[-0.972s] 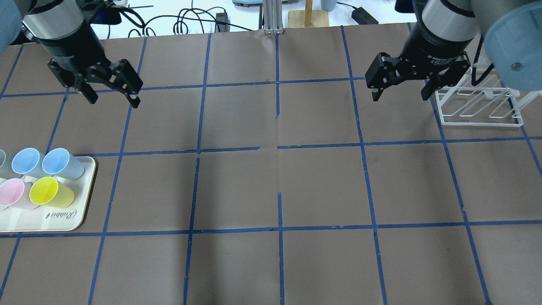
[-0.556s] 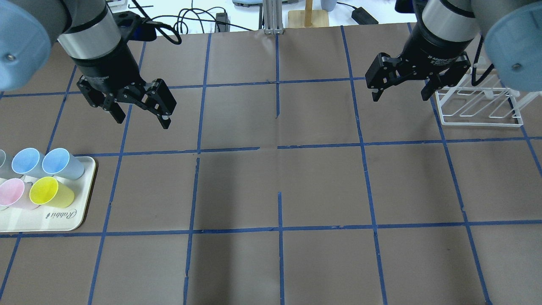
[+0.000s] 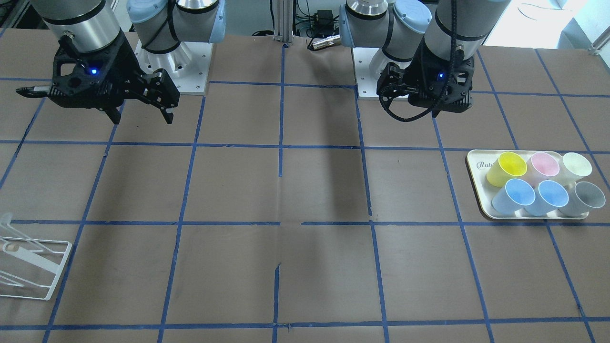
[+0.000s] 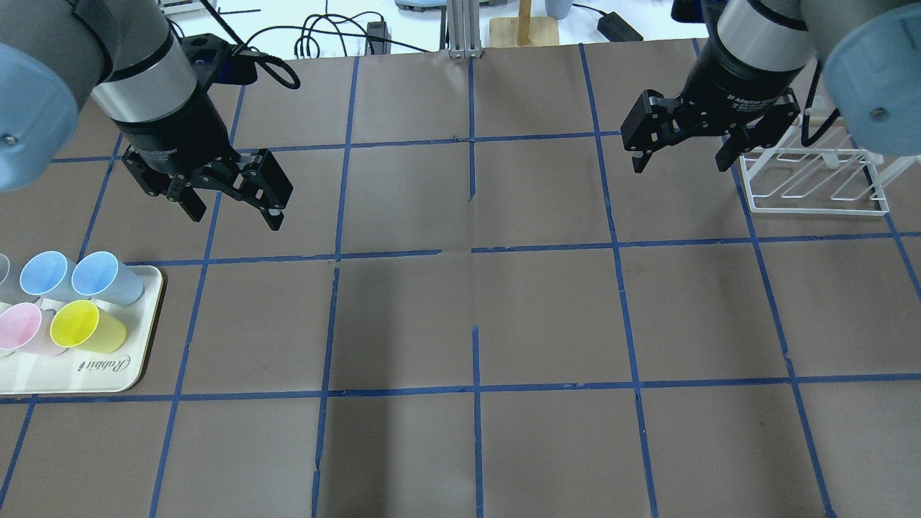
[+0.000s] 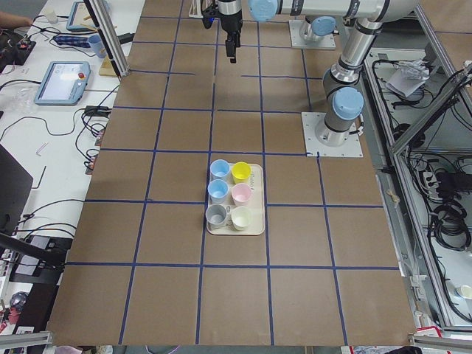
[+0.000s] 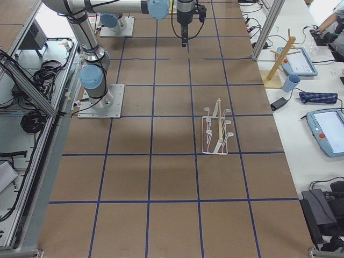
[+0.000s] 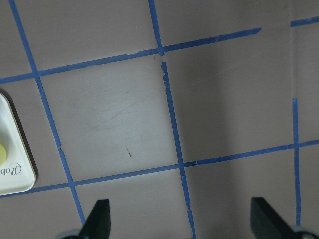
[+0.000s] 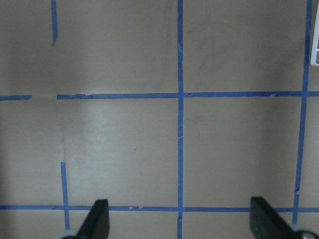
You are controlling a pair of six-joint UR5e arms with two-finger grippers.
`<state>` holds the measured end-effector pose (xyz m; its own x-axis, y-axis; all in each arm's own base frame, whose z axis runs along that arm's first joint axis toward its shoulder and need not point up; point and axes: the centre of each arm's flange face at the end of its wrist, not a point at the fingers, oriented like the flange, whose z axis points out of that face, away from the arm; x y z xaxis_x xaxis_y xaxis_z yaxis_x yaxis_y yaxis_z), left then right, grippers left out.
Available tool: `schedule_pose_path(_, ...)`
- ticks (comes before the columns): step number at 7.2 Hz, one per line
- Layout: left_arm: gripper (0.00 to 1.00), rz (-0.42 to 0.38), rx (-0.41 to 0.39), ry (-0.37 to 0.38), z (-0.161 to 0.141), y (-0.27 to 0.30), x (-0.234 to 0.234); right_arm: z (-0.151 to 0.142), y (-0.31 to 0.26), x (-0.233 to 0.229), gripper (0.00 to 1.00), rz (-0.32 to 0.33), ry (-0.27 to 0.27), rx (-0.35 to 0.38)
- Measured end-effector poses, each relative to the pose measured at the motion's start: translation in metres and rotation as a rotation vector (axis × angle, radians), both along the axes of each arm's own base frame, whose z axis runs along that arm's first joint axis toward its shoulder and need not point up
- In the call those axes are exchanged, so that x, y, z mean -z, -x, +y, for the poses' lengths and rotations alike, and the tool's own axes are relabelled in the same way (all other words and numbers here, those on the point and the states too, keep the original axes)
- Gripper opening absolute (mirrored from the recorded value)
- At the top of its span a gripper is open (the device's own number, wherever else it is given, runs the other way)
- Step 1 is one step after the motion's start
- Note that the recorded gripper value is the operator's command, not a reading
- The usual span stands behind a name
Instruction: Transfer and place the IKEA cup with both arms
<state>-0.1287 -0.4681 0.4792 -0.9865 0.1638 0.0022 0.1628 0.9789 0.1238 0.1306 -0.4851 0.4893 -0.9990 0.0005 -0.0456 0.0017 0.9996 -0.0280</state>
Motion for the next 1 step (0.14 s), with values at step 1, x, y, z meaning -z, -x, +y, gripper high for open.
schedule_pose_path(1,1.0,0.001,-0.004,0.0,0.0012,-0.0003,0.0002,0.0001,0.0,0.0,1.0,0.0,0.0,0.0)
